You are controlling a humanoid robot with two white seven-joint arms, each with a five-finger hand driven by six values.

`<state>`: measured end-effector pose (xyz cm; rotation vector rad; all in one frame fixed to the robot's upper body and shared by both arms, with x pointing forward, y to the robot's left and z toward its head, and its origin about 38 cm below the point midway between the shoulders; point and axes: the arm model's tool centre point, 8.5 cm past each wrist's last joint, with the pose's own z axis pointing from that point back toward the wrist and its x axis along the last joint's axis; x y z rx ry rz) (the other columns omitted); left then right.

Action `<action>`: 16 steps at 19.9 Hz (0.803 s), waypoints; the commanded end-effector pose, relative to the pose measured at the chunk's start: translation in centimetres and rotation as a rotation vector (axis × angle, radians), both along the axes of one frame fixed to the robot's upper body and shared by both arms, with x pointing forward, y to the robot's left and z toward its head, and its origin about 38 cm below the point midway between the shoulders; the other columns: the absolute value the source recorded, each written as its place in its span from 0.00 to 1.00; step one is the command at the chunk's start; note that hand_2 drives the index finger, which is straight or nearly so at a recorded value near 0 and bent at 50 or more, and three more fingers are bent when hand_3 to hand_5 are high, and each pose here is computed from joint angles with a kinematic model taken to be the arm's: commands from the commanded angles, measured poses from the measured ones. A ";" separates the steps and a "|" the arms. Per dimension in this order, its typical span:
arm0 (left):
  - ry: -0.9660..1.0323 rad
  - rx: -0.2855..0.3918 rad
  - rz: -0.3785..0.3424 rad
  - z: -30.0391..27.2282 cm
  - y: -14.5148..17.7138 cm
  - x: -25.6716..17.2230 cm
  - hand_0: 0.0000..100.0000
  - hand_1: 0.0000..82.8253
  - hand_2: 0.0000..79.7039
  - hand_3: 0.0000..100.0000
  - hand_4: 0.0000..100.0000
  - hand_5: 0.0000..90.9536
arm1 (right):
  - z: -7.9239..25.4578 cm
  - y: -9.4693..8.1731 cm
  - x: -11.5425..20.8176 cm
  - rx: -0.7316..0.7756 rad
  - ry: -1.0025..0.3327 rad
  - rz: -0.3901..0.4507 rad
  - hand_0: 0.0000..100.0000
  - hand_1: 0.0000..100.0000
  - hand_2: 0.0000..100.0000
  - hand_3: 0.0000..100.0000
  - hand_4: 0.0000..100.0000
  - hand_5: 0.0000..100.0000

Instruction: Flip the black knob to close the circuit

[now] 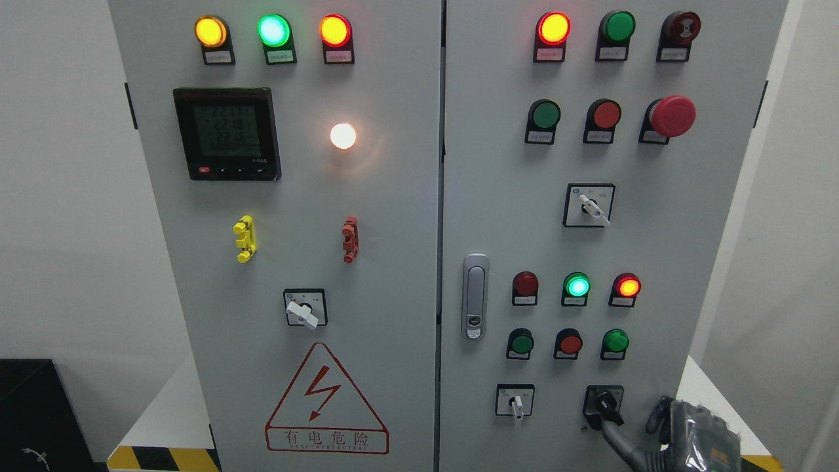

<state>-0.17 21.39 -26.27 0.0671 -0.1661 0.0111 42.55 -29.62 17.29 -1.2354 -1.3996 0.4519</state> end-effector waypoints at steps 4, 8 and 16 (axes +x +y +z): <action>0.021 0.003 -0.039 0.0 0.0 -0.7 0.00 0.00 0.00 0.00 0.00 0.00 | 0.4 0.0 0.0 -0.003 -0.015 0.003 0.00 0.30 0.74 0.90 0.72 0.73; 0.021 0.003 -0.041 0.0 0.0 -0.7 0.00 0.00 0.00 0.00 0.00 0.00 | 0.4 0.3 0.0 -0.001 -0.021 0.013 0.00 0.30 0.74 0.90 0.72 0.73; 0.021 0.003 -0.039 0.0 0.0 -0.7 0.00 0.00 0.00 0.00 0.00 0.00 | -0.1 2.1 -0.2 -0.016 -0.009 0.061 0.00 0.30 0.74 0.90 0.72 0.74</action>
